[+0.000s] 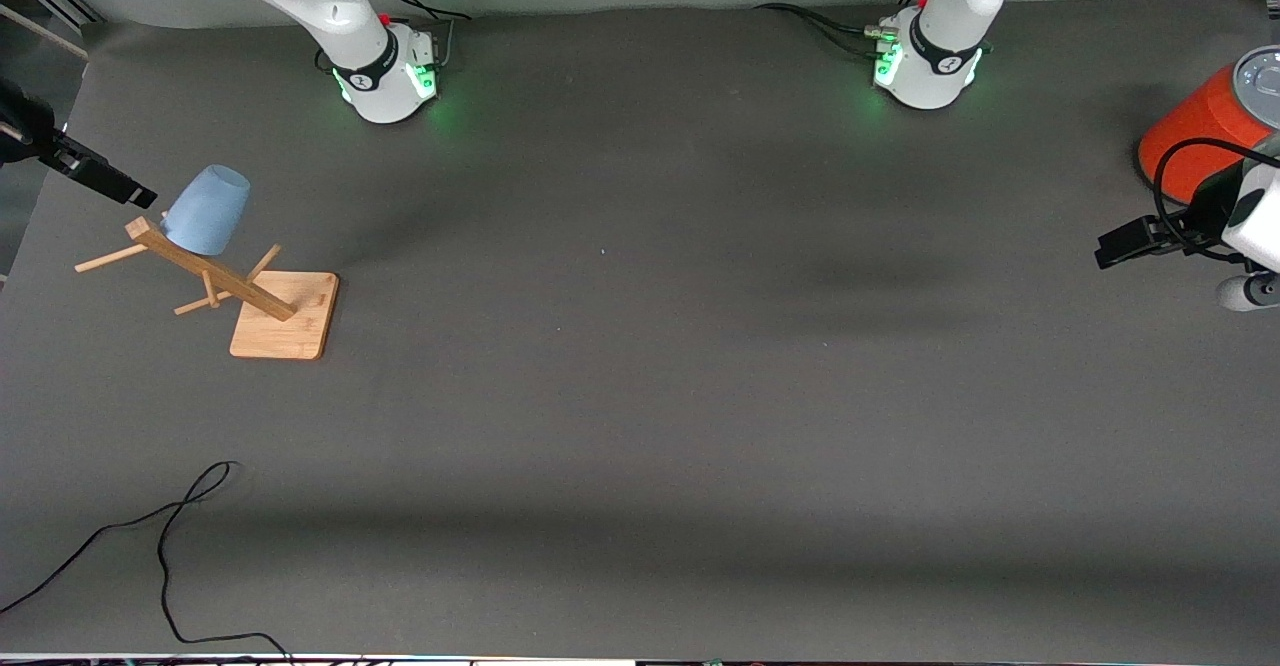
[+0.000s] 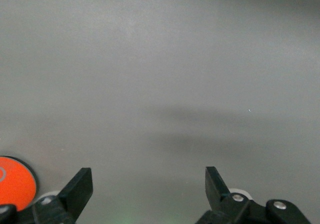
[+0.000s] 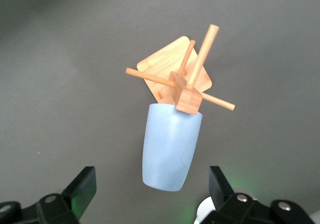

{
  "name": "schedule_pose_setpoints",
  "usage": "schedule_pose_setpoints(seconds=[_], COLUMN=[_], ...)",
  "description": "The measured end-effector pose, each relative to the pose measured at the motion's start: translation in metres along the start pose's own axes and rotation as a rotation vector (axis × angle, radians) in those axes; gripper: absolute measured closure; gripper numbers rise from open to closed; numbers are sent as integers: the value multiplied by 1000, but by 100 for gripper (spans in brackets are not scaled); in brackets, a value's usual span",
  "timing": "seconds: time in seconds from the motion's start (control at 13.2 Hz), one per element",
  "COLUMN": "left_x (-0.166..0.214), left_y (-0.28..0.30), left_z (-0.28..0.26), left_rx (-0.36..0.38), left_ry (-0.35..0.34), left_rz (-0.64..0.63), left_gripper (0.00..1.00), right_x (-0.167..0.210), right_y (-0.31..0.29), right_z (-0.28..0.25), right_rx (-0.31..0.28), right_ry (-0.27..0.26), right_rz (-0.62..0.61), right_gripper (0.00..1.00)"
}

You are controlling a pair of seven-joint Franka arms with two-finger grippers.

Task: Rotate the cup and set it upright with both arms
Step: 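Reach the right gripper to the blue cup on the wooden stand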

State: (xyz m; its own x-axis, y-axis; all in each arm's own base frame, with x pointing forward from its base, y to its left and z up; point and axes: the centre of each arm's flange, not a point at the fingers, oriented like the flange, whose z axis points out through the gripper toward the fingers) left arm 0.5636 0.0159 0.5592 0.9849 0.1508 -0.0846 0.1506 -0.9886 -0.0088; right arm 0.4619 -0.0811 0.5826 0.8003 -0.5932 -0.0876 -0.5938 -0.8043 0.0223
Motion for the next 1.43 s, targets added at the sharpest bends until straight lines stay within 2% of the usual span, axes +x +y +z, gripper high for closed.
schedule_pose_setpoints(seconds=[0.3,0.68,1.21,1.36,1.43], left_x=[0,0,0,0,0], left_y=[0,0,0,0,0], left_z=[0,0,0,0,0], left_rx=[0,-1,-1,-1,-1], left_ry=[0,0,0,0,0], left_rz=[0,1,1,1,1], left_gripper=[0,0,0,0,0], right_x=[-3,-3,-3,-2,-1], right_y=[21,24,25,26,26], right_z=[28,93,130,130,129], right_rx=[23,47,61,64,65], right_ry=[-11,-11,-7,-6,-4], right_rz=[75,91,109,112,112], right_gripper=[0,0,0,6,17])
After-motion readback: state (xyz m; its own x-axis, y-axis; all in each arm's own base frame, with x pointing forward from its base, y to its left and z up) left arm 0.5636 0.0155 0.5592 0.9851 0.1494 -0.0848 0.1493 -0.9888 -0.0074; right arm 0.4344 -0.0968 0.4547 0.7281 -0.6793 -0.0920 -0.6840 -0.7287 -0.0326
